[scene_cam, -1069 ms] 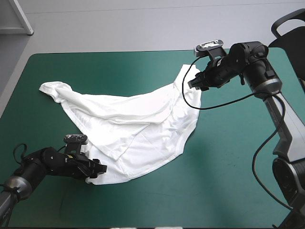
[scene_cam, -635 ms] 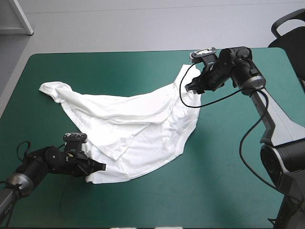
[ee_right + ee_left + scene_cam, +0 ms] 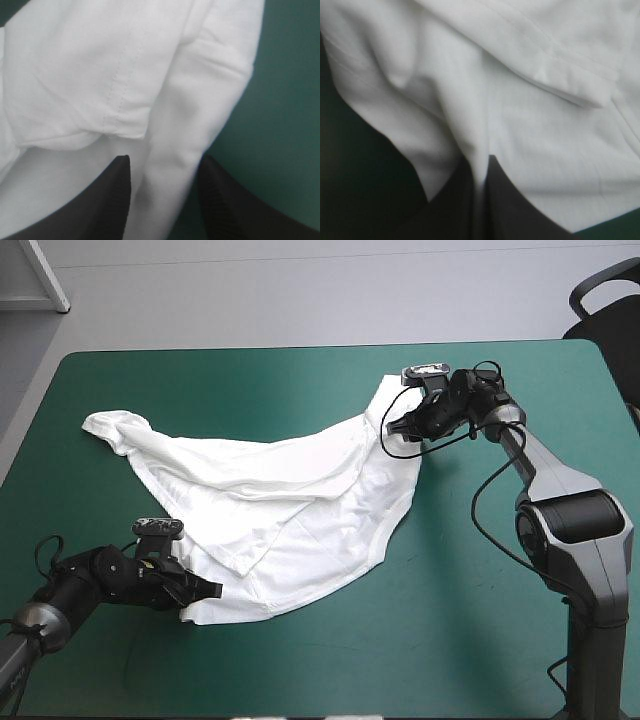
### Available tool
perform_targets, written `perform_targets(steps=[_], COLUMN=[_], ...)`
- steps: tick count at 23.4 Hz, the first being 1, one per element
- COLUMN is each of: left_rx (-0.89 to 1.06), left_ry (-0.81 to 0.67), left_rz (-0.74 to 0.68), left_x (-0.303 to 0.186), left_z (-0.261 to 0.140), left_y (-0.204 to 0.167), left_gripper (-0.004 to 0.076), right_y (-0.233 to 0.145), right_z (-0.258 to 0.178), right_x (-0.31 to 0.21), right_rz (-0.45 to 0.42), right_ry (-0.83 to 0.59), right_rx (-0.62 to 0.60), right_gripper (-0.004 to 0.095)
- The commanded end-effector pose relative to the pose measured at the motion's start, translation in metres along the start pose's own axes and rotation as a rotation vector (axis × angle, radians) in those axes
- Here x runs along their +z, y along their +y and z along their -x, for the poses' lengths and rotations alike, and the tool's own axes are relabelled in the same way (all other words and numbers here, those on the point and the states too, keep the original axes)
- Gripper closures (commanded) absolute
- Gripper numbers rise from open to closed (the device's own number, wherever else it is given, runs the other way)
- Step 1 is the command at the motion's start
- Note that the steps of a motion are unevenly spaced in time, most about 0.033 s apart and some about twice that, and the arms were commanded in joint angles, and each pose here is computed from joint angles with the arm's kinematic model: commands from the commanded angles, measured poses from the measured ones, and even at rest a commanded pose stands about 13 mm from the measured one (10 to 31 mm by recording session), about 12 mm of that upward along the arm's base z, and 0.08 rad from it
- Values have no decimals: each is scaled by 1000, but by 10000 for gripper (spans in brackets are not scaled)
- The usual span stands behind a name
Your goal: Fold the cloth
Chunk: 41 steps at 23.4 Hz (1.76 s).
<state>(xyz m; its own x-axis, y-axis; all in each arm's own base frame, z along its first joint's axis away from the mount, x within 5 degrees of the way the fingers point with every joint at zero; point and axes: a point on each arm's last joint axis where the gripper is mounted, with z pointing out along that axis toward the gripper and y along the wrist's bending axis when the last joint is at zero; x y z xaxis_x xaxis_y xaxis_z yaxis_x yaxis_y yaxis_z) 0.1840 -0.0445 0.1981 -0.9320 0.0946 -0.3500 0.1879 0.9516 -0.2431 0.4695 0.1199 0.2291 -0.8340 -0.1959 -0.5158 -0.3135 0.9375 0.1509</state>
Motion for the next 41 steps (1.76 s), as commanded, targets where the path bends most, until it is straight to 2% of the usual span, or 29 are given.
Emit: perform_targets(steps=[1,2,6,7,12,17,19,22,24,26,30,34,38,41], left_rx=[-11,-11,-11,-8,0,48,117,214,261,290,371,420,451,454], left_ry=[32,28,15,11,-13,-70,-169,-392,-534,-637,-956,-1200,-1401,-1470], left_rz=[-32,-31,-26,-25,-24,-52,-51,-22,7,34,135,186,263,309], left_x=[0,0,1,1,-3,-30,-67,-146,-203,-237,-336,-401,-441,-456], left_z=[-2,-1,0,0,6,35,62,101,117,123,121,103,86,78], left_y=[-5,-5,-4,-4,-5,-15,-26,-45,-58,-65,-84,-99,-104,-105], left_gripper=[704,704,705,705,705,705,704,705,705,705,705,705,704,704], right_y=[6,6,5,5,5,12,19,34,45,52,76,93,103,106], right_z=[18,19,21,22,23,33,45,65,70,70,51,15,-17,-36], right_x=[-33,-33,-33,-33,-35,-66,-100,-177,-235,-273,-393,-477,-529,-552], right_rz=[21,20,11,8,7,16,21,25,27,31,45,61,36,20], right_ry=[-132,-134,-162,-173,-182,-226,-284,-461,-597,-690,-1006,-1234,-1390,-1458], right_rx=[-10,-12,-18,-18,-17,-36,-58,-98,-120,-127,-170,-220,-271,-279], right_gripper=[561,605,887,922,923,923,923,923,923,923,923,923,923,923])
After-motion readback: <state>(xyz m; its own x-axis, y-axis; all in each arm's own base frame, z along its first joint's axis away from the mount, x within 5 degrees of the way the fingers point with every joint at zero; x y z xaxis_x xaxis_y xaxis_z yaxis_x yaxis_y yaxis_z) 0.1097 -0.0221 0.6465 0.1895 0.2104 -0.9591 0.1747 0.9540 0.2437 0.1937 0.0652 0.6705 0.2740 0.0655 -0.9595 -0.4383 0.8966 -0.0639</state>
